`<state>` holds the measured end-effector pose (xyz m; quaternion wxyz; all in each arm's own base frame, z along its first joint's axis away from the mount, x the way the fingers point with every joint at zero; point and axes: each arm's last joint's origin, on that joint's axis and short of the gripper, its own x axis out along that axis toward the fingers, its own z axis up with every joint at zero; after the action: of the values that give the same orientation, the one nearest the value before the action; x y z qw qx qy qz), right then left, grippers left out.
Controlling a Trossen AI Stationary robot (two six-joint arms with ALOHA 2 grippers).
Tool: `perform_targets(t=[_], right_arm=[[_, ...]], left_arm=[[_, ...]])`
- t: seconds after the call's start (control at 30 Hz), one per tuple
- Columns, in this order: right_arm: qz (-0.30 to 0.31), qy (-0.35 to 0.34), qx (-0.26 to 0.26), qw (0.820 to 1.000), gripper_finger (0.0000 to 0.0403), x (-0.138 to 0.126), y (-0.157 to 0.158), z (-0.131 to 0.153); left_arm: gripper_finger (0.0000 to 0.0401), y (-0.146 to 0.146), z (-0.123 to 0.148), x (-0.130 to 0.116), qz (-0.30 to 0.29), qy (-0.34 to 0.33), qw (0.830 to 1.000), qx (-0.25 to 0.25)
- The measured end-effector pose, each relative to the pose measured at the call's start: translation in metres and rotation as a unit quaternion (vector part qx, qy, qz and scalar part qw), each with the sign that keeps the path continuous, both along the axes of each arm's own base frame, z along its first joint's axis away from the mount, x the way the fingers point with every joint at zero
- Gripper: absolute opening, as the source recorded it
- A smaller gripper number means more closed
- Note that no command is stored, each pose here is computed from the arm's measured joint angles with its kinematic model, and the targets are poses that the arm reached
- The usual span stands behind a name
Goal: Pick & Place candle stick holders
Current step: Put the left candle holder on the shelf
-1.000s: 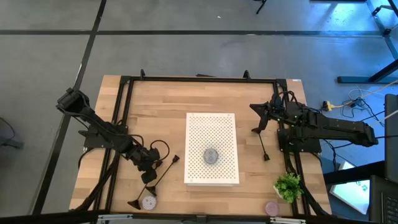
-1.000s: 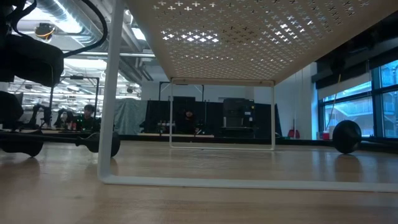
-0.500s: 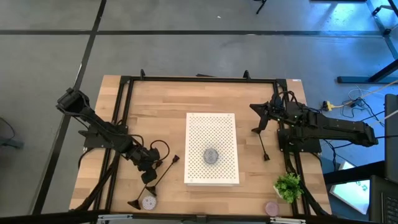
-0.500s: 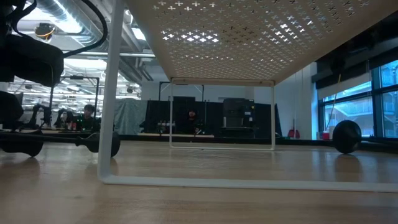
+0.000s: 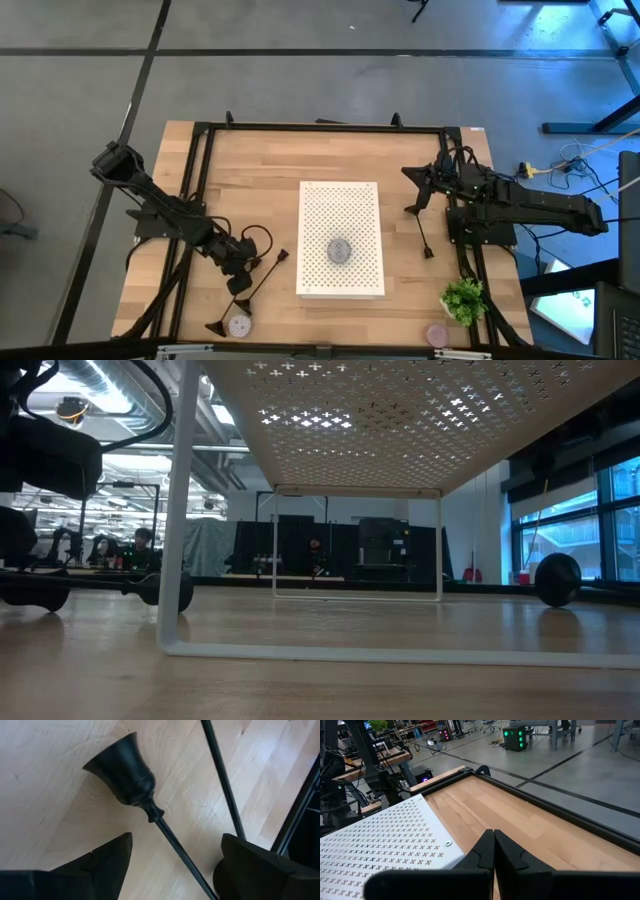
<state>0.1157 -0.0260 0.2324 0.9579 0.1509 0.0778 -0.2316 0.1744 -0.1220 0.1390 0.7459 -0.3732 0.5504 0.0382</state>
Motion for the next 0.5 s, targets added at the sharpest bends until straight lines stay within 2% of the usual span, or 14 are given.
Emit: perform_targets(t=[0.5], right_arm=[[0.000,0.000,0.000,1.000,0.0001,0.0000,0.0000,0.0001]], left_arm=[[0.0216,-0.0007,-0.0069,0.0003,-0.005,0.021,1.000,0.005]])
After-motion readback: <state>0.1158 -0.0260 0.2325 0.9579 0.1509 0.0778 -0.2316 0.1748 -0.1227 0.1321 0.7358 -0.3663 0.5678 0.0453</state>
